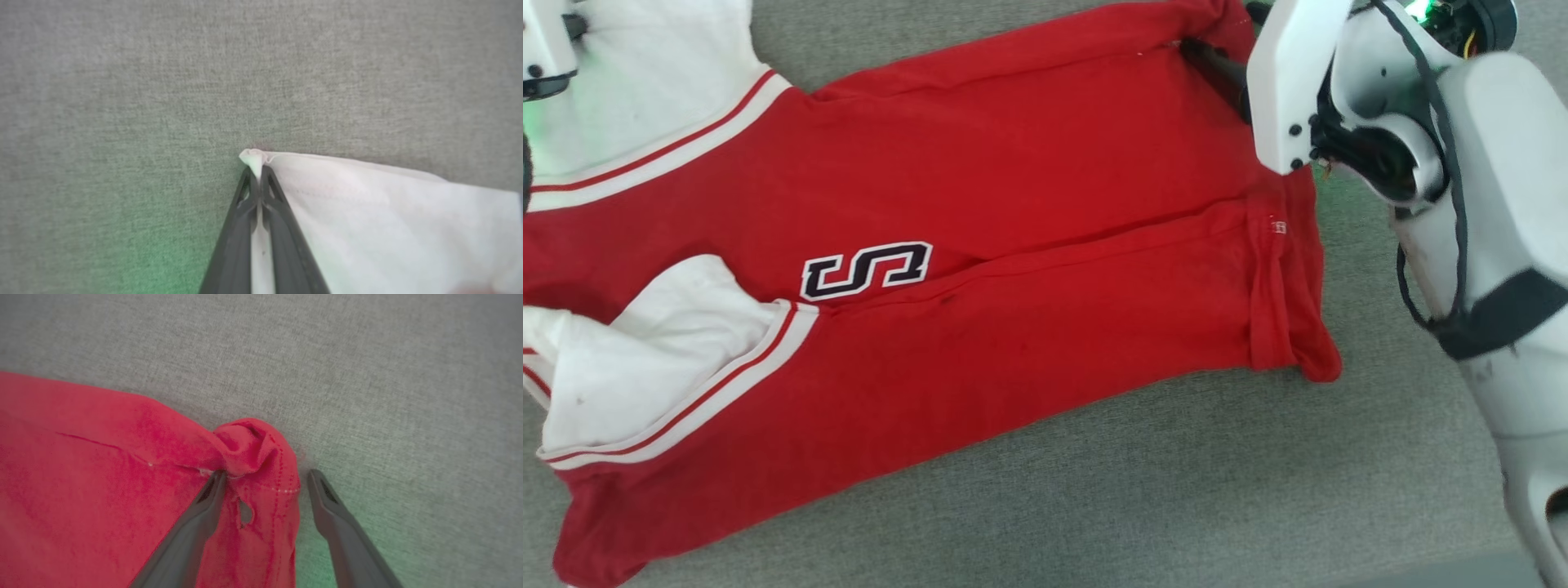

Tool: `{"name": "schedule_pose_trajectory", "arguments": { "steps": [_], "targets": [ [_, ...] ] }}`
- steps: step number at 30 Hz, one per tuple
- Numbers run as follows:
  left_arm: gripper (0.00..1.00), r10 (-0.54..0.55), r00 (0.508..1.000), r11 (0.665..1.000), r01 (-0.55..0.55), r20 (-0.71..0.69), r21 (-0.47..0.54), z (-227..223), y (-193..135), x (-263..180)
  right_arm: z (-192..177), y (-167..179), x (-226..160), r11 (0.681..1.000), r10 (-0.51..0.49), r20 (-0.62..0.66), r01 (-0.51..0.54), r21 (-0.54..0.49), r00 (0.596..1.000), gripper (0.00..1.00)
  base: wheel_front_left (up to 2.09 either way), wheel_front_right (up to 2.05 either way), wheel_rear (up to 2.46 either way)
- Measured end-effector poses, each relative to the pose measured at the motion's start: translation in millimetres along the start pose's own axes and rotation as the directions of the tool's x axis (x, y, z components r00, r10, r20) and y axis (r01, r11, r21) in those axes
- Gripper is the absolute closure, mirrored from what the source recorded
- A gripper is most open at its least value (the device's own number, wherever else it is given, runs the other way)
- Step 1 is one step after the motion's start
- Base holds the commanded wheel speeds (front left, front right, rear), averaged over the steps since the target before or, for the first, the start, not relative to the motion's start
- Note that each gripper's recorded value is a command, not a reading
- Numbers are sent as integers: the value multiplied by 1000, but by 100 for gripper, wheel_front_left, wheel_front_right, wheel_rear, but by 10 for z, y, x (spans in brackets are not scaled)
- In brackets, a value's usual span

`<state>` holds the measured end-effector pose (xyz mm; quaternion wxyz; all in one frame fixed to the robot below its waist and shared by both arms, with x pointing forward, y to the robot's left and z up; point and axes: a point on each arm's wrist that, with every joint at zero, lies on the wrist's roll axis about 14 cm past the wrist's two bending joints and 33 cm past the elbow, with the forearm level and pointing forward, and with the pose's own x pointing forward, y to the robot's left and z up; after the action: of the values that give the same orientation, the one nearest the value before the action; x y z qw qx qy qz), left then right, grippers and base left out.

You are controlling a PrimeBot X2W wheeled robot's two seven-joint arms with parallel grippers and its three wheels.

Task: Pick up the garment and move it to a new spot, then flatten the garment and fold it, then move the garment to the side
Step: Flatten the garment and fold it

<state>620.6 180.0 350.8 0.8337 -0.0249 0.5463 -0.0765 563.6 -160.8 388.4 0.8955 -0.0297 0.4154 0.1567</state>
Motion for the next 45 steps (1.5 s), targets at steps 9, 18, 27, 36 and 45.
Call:
{"name": "schedule_pose_trajectory", "arguments": {
  "steps": [9,18,27,36,45],
  "targets": [
    [100,-18,998,1000,18,66,4,30,21,-50,-90,122,168,999,47,-169,-51,-19,984,100,0,0,0],
    [100,-38,991,998,33,124,46,63,1,-449,47,89,-24,998,41,-74,-45,-50,996,100,0,0,0],
    [100,-50,976,993,27,211,113,130,-9,-1136,363,132,-407,996,47,108,-39,-83,993,100,0,0,0],
    [100,-69,972,986,33,223,161,-152,-69,-1694,452,325,-772,987,97,210,-67,-145,973,100,0,0,0],
    [100,-76,990,983,54,122,176,-860,-190,-1904,133,366,-1022,984,131,213,-102,-145,968,100,0,0,0]
  ]
}}
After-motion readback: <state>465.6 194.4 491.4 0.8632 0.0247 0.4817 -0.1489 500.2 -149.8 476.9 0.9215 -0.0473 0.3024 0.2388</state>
